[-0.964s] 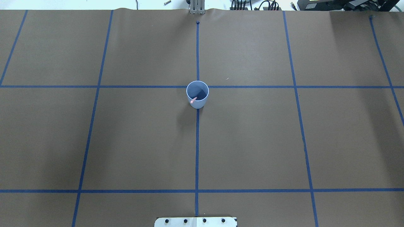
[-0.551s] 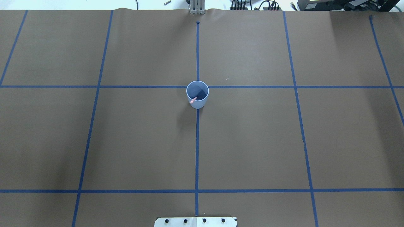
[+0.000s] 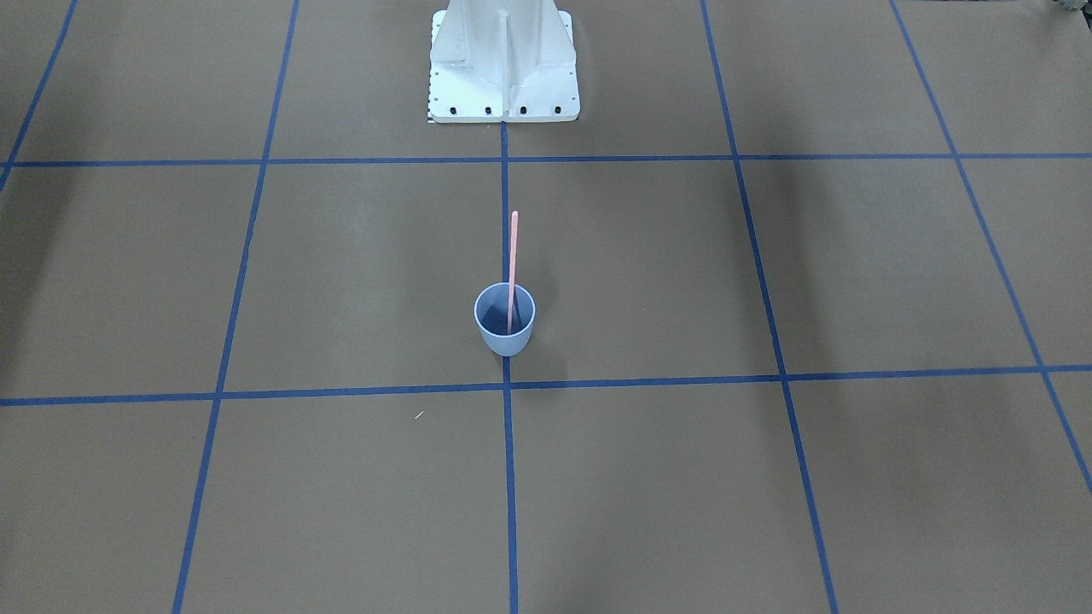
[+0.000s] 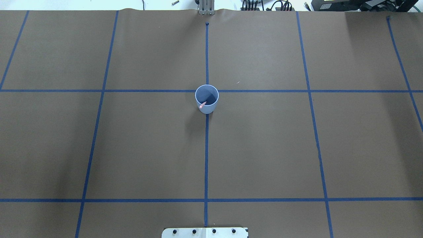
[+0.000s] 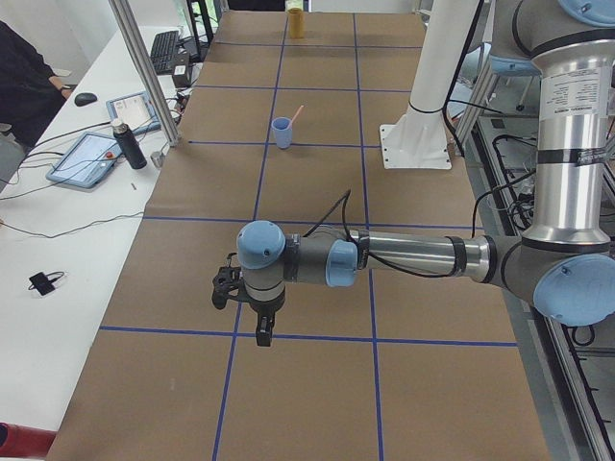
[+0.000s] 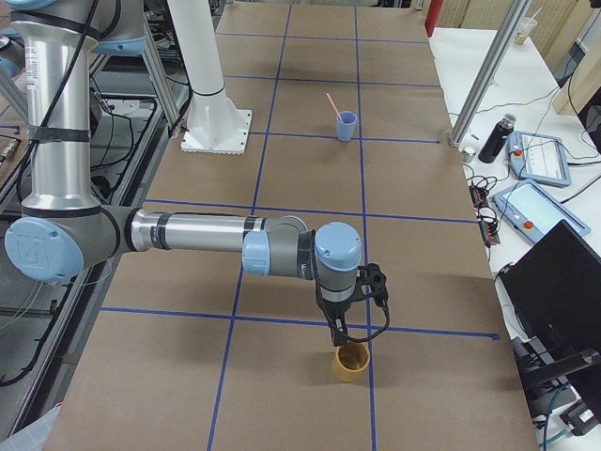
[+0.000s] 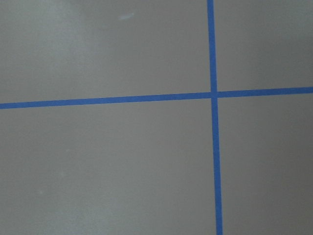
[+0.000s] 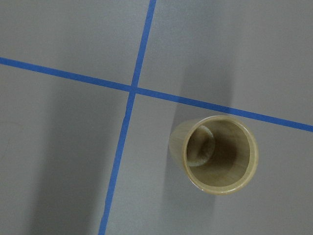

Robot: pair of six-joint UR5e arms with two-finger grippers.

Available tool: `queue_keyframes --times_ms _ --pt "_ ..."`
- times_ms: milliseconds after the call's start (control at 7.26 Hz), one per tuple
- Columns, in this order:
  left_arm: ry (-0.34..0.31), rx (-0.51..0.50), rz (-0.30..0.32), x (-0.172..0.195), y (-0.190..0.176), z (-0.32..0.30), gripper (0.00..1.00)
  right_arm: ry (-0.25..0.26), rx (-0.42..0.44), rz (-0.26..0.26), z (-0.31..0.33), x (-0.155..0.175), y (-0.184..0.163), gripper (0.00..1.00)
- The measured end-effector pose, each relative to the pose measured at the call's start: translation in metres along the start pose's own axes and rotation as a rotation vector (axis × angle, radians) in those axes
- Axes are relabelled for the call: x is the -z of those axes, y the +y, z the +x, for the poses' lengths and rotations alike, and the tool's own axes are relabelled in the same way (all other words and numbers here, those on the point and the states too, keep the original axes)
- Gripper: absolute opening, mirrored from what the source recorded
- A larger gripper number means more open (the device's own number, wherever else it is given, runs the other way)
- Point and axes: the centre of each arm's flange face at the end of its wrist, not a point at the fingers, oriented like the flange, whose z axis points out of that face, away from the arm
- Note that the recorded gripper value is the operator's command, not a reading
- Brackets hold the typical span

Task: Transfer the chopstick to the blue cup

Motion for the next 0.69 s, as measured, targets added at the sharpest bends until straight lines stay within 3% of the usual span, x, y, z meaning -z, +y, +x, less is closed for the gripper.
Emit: queue_keyframes --times_ms 688 --pt "0.009 0.005 0.001 0.0002 0.0002 0.0009 0.99 -0.002 -0.002 -0.001 0.0000 -0.0003 0.0006 1.00"
